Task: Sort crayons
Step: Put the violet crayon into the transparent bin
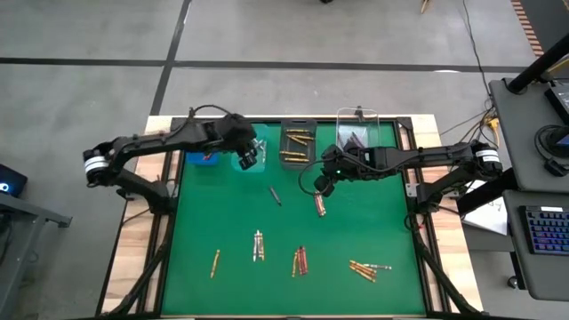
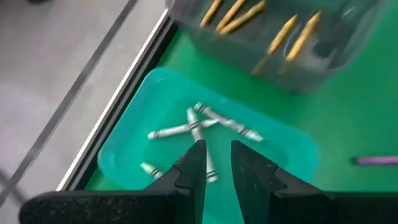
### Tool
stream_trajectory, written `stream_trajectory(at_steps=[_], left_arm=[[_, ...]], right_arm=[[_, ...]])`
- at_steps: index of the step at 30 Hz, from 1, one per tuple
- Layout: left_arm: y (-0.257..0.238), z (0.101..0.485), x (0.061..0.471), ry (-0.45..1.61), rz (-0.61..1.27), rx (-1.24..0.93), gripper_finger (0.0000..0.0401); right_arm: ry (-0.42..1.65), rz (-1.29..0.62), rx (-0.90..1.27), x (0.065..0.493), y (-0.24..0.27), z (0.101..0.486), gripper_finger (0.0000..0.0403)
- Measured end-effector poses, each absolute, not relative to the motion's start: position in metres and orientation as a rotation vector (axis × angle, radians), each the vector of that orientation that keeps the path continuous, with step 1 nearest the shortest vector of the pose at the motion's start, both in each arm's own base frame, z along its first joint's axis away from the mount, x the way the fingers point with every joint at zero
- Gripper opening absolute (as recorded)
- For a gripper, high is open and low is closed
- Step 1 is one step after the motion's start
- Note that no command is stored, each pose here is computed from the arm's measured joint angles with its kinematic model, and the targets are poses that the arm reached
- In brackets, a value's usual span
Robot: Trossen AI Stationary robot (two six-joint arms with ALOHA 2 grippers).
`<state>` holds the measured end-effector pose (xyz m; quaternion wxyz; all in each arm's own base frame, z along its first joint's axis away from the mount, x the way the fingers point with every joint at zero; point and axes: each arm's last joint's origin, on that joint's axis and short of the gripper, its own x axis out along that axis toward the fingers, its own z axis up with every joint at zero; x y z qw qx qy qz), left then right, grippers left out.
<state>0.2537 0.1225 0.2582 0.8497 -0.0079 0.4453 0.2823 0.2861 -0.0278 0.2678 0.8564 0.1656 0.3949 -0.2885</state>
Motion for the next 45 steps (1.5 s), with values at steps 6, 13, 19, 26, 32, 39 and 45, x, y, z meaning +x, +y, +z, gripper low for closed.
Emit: stream_trajectory(at_steps=[6, 13, 19, 26, 32, 39, 45], left_arm=[[0.092, 0.266, 0.239, 0.779, 0.538, 0.019, 0.0057], [0.063, 0.27, 0.218, 0.553, 0.472, 0.055, 0.0057], [0.055, 0.274, 0.199, 0.44, 0.467, 0.058, 0.0057], [0.054, 0.28, 0.192, 0.391, 0.47, 0.059, 0.0057], [0.054, 0.282, 0.195, 0.387, 0.469, 0.067, 0.0057], [0.055, 0.282, 0.196, 0.386, 0.469, 0.069, 0.0057], [0.054, 0.28, 0.197, 0.392, 0.426, 0.061, 0.0057]], right_arm=[[0.792, -0.579, 0.432, 0.289, -0.026, 0.27, 0.0063], [0.744, -0.472, 0.485, 0.304, -0.019, 0.267, 0.0063], [0.767, -0.394, 0.54, 0.317, -0.011, 0.254, 0.0063], [0.846, -0.359, 0.66, 0.327, -0.004, 0.237, 0.0063], [0.935, -0.324, 0.733, 0.337, 0.011, 0.222, 0.0063], [1.153, -0.385, 0.767, 0.338, 0.026, 0.205, 0.0063], [1.341, -0.47, 0.725, 0.328, 0.032, 0.206, 0.0063]])
